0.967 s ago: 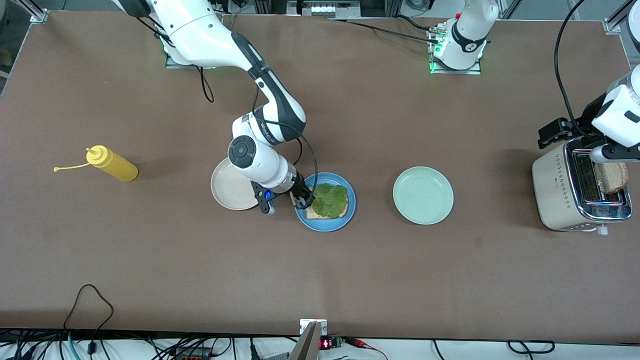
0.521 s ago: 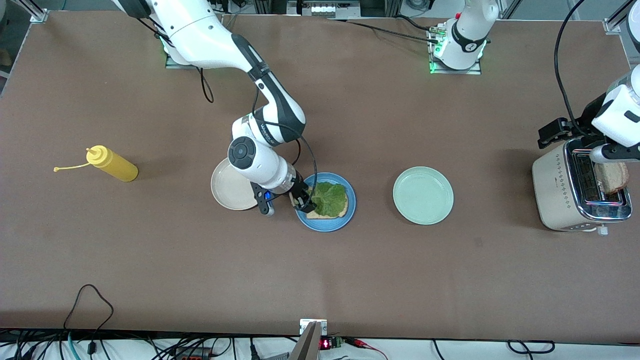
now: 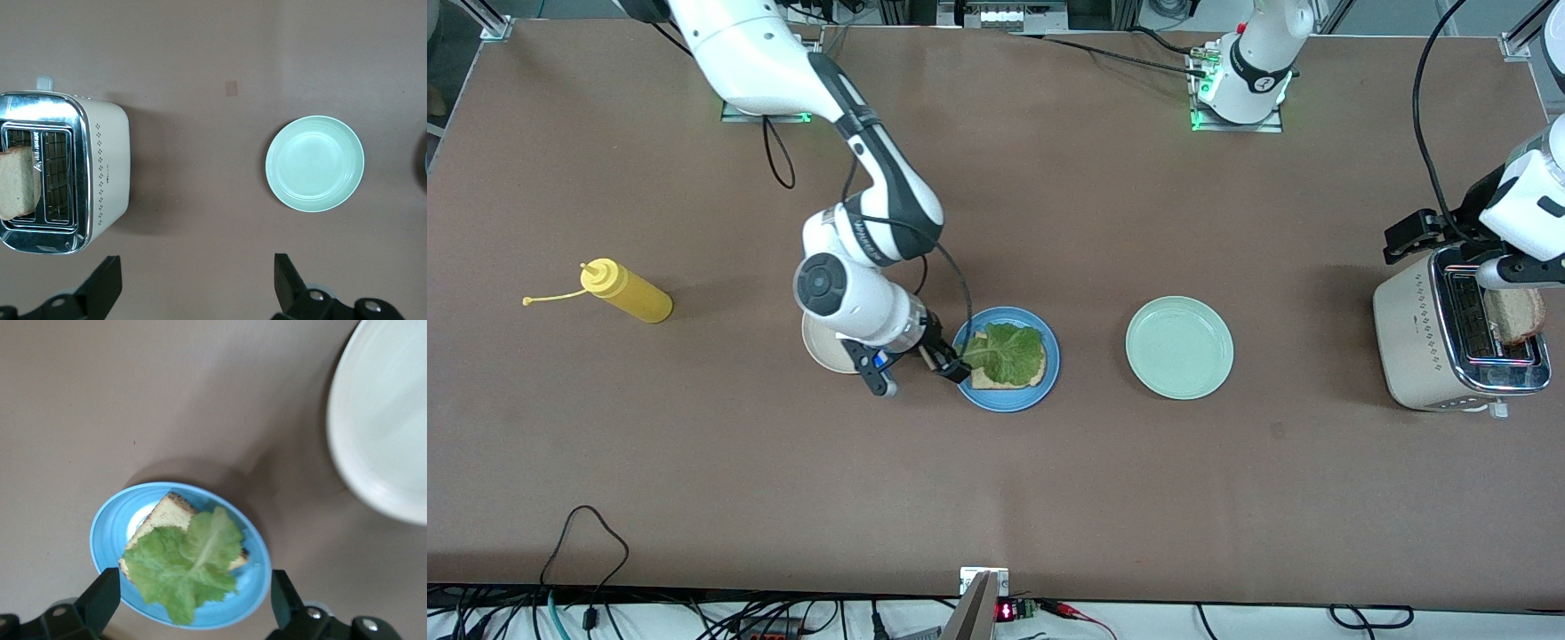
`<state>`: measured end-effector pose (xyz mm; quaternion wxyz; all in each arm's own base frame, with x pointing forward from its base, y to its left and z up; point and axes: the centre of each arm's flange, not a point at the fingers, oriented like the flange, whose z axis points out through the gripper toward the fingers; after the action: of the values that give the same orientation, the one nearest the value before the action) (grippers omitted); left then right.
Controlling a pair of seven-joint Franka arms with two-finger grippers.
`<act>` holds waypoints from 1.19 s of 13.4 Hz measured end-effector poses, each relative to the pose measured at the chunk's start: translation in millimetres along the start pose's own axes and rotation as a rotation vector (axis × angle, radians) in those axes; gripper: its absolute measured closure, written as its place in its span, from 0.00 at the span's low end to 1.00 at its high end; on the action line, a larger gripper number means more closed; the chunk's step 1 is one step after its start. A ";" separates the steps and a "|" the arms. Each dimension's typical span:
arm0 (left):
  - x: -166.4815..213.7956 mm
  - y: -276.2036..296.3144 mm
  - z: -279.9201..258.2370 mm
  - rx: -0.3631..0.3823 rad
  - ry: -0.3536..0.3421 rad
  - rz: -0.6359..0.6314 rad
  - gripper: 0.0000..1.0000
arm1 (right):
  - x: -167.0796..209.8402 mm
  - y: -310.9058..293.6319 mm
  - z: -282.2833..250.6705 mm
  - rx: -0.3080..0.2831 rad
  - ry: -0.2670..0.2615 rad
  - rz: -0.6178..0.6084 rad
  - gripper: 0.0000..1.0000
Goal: Make sandwich in blue plate with both arms
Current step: 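Release the lettuce onto the bread with the right gripper, then move the right gripper back toward the yellow bottle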
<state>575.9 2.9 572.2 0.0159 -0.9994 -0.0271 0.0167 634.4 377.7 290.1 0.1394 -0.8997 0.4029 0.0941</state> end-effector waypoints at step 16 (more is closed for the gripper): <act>-0.1 -0.6 -0.1 0.000 0.000 -0.001 0.00 | 129.9 190.0 -261.2 -0.257 -0.116 -0.651 0.00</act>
<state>575.8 3.5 572.3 0.0159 -0.9994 -0.0276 0.0166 592.0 80.6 466.7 0.0707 -0.9842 0.0713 0.1458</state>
